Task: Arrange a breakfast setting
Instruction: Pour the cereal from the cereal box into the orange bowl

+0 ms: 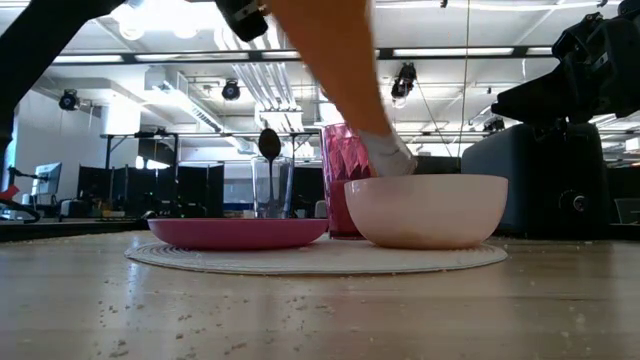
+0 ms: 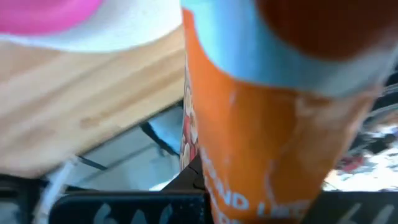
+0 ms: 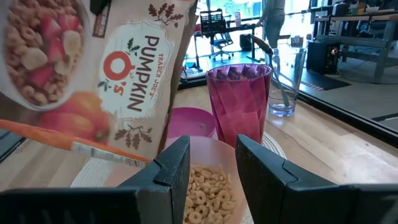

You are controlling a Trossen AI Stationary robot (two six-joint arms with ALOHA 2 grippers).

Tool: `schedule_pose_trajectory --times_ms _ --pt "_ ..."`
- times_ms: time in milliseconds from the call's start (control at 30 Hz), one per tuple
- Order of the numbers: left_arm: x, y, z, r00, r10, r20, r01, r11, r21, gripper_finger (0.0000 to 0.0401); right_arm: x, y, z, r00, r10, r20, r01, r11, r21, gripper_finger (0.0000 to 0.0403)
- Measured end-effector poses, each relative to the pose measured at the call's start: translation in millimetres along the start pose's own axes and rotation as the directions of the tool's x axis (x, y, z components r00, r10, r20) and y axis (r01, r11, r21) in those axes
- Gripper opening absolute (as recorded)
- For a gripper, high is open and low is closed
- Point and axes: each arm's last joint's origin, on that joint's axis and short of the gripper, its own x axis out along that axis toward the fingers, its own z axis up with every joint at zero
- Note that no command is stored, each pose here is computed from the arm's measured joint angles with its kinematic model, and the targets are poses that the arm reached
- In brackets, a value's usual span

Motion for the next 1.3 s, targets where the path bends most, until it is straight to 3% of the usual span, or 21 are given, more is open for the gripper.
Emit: schedule_pose_trajectory --times_ms 367,667,867,1067,1300 --pt "7 -3 -24 0.989 0.073 0.125 -0.101 0.966 0.238 0.0 0 0 0 1.0 0.0 0.0 0.0 1.0 -0.001 0.0118" --pt "5 -4 -75 0.947 0.104 0.303 -0.224 0.891 0.395 0.0 0 0 0 1.0 0.0 0.0 0.0 1.0 0.0 0.0118" --pt "6 0 -122 0.859 0.1 0.502 -0.369 0.801 0.472 0.0 0 0 0 1.0 0.0 0.0 0.0 1.0 -0.001 0.0118" --pt "9 8 -164 0.712 0.053 0.7 -0.518 0.713 0.472 0.0 0 0 0 1.0 0.0 0.001 0.0 1.0 -0.001 0.0118" --pt "12 19 -196 0.586 -0.009 0.81 -0.591 0.68 0.435 0.0 0 0 0 1.0 0.0 0.0 0.0 1.0 0.001 0.0118"
